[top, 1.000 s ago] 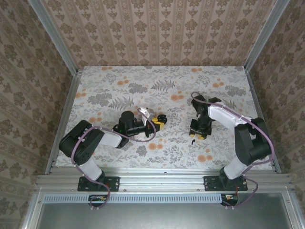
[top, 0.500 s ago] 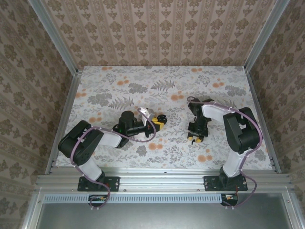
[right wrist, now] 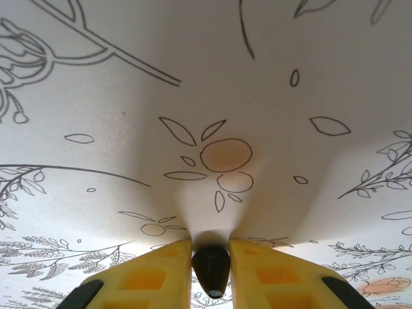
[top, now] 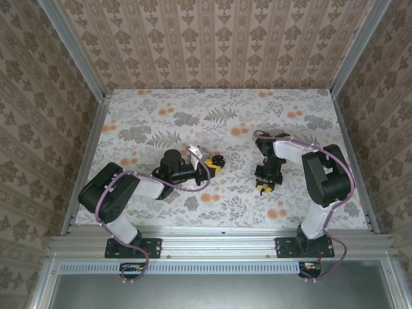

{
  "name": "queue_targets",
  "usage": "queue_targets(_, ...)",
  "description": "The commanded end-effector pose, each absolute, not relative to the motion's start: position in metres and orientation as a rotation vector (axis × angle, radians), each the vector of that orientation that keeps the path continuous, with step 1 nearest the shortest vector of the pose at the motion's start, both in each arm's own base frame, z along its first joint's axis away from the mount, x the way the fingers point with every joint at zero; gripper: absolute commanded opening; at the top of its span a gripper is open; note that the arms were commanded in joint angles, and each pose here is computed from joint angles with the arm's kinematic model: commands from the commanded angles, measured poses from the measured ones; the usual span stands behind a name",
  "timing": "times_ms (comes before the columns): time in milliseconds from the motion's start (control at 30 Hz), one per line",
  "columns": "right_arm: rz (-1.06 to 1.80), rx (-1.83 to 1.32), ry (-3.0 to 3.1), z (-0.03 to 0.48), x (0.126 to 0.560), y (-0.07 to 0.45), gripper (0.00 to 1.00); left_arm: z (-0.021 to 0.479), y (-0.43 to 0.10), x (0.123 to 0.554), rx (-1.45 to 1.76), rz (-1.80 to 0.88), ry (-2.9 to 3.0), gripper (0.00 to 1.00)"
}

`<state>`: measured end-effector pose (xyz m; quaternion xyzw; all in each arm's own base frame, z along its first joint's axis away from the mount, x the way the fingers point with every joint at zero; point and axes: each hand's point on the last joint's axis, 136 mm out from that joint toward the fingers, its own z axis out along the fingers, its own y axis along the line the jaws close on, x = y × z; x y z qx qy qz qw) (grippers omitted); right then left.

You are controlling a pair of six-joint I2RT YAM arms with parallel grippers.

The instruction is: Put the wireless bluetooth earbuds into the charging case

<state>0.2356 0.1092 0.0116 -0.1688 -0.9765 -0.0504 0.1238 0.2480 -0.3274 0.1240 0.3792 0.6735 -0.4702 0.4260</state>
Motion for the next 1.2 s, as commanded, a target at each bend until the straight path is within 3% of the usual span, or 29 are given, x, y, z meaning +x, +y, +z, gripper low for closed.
queue_targets(0, -0.141, -0.487, -2.844, 0.01, 0.231, 0.108, 0.21, 0.14, -0.329, 0.254, 0.961, -1.151, 1.623, 0.07)
queue_targets(300, -0.2, -0.517, -2.989, 0.032, 0.245, 0.108, 0.2, 0.127, -0.329, 0.256, 0.991, -1.099, 1.63, 0.07)
queue_targets(567, -0.475, -0.574, -3.191, 0.063, 0.272, 0.13, 0.21, 0.121, -0.336, 0.261, 1.012, -1.086, 1.619, 0.07)
queue_targets(1167, -1.177, -0.286, -3.578, 0.149, 0.314, 0.178, 0.21, 0.124, -0.346, 0.263, 1.034, -1.1, 1.558, 0.07)
